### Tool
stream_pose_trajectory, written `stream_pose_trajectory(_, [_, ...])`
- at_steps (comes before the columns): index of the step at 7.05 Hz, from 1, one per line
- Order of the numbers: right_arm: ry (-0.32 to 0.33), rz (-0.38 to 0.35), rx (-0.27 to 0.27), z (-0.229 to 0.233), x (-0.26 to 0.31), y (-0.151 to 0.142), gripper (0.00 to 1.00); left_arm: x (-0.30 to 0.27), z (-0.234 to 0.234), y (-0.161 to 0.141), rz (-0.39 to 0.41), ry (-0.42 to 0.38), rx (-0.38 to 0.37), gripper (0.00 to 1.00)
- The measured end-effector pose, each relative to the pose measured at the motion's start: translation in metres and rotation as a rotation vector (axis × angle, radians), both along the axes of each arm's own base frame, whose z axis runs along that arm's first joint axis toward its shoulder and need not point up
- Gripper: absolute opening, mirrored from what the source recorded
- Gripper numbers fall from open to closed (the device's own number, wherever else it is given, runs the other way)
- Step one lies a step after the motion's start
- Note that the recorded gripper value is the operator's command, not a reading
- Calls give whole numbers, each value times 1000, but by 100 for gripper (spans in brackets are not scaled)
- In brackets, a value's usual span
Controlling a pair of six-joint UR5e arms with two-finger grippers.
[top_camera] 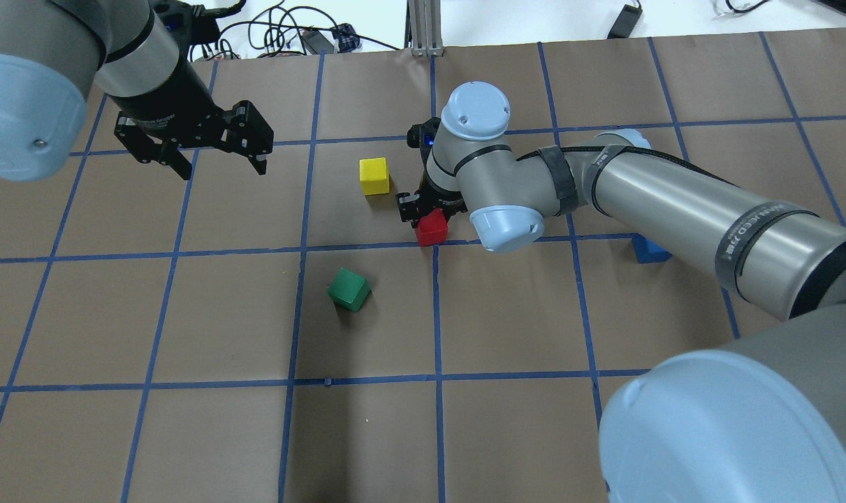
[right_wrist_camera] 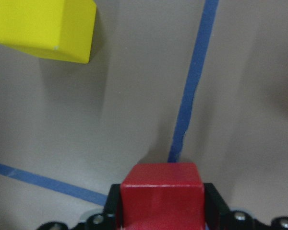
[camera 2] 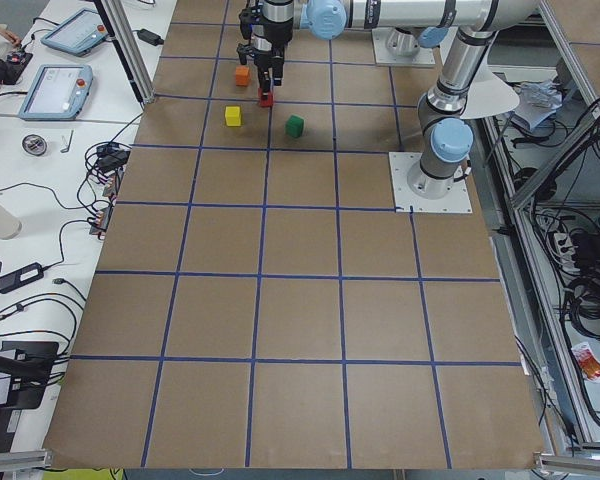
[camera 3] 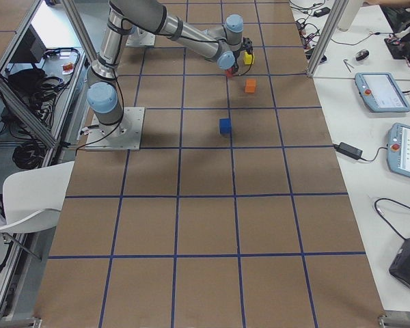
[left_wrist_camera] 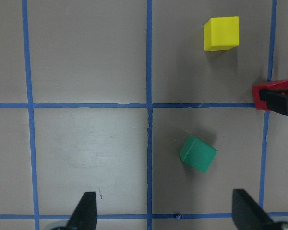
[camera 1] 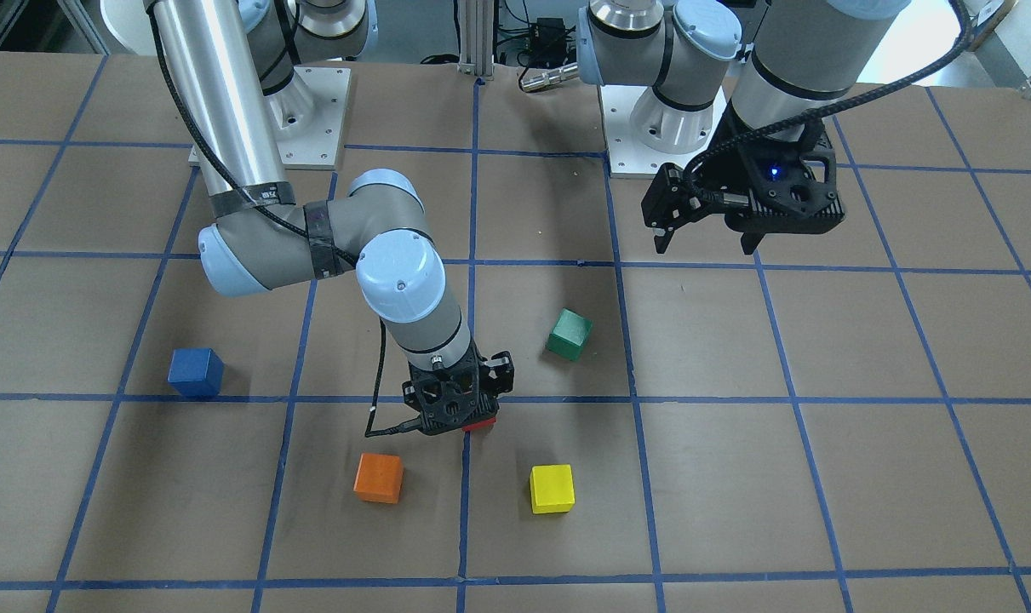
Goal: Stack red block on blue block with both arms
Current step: 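Lower the right gripper and grasp the red block, then carry the red block with the right gripper toward the blue block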
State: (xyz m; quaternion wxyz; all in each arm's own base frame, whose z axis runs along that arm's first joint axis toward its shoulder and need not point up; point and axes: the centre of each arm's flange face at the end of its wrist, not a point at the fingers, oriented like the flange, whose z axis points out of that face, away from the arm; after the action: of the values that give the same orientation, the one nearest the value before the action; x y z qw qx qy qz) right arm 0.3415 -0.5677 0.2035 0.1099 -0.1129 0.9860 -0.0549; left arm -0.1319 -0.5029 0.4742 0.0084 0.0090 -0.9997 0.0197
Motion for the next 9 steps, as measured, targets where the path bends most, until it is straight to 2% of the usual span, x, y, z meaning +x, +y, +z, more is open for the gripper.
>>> stream_pose_trajectory(2, [1, -2, -11, 20, -4, 1, 0, 0, 0, 0, 0, 1, 0, 100])
stream_pose_trajectory(3, [13, -6, 10, 42, -13, 5, 0, 0, 0, 0, 1, 1, -1, 100])
stream_pose_trajectory(4, [52, -21, 49, 65, -28, 11, 0, 0, 0, 0, 1, 1, -1, 100])
stream_pose_trajectory(5, [119, -59, 85, 85, -60, 14, 0, 0, 0, 0, 1, 1, -1, 100])
stream_pose_trajectory(6, [159, -110, 106, 103, -96, 14, 0, 0, 0, 0, 1, 2, -1, 100])
stream_pose_trajectory(9, [217, -249, 135, 115, -190, 25, 0, -1, 0, 0, 0, 1, -1, 100])
